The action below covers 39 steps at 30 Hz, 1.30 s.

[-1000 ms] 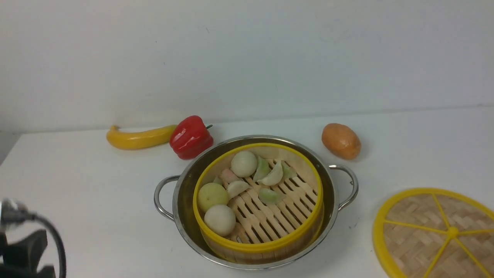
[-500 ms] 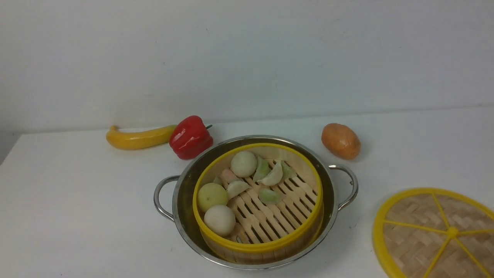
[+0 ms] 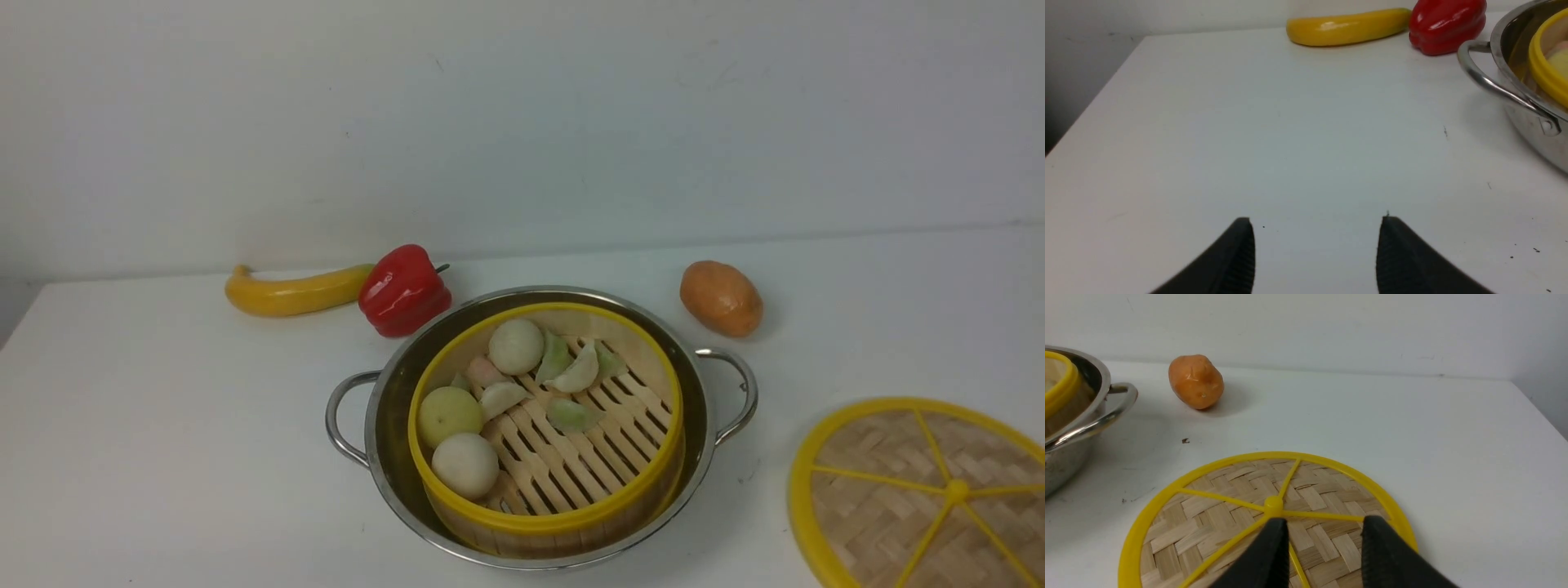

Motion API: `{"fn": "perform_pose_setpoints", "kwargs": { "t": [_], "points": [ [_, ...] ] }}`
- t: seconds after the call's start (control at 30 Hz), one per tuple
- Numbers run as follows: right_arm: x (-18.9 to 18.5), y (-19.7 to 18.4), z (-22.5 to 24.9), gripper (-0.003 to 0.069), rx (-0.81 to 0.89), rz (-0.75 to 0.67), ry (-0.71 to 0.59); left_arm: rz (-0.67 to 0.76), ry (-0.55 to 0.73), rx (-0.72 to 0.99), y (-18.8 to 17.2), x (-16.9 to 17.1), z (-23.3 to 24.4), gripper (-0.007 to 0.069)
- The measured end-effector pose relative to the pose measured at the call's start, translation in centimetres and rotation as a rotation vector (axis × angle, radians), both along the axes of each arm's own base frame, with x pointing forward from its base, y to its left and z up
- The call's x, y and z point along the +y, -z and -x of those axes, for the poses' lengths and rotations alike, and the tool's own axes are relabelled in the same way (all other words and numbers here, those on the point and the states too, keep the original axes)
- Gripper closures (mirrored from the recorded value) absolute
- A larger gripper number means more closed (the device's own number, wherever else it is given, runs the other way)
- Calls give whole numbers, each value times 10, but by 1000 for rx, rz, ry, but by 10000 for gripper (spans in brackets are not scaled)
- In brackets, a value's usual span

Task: Place the steamer in the pot on the white table, and put the lid on the steamer.
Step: 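Move the gripper down to the bamboo steamer lid and grasp its center knob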

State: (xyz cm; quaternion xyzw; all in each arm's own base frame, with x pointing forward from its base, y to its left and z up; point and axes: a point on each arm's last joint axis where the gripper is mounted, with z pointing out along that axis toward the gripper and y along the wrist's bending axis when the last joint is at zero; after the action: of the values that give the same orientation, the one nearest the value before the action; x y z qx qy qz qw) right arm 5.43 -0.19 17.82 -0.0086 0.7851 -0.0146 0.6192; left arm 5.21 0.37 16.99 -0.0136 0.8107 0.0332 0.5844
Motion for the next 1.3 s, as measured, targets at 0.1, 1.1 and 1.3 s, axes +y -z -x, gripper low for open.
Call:
{"fn": "perform_pose_setpoints", "kwargs": {
  "t": [0.1, 1.1, 1.3],
  "points": [
    [0, 0, 0, 418, 0, 1, 0, -1, -3, 0, 0, 0, 0, 246],
    [0, 0, 0, 418, 0, 1, 0, -5, -48, 0, 0, 4, 0, 246],
    [0, 0, 0, 418, 0, 1, 0, -5, -48, 0, 0, 4, 0, 246]
  ]
}}
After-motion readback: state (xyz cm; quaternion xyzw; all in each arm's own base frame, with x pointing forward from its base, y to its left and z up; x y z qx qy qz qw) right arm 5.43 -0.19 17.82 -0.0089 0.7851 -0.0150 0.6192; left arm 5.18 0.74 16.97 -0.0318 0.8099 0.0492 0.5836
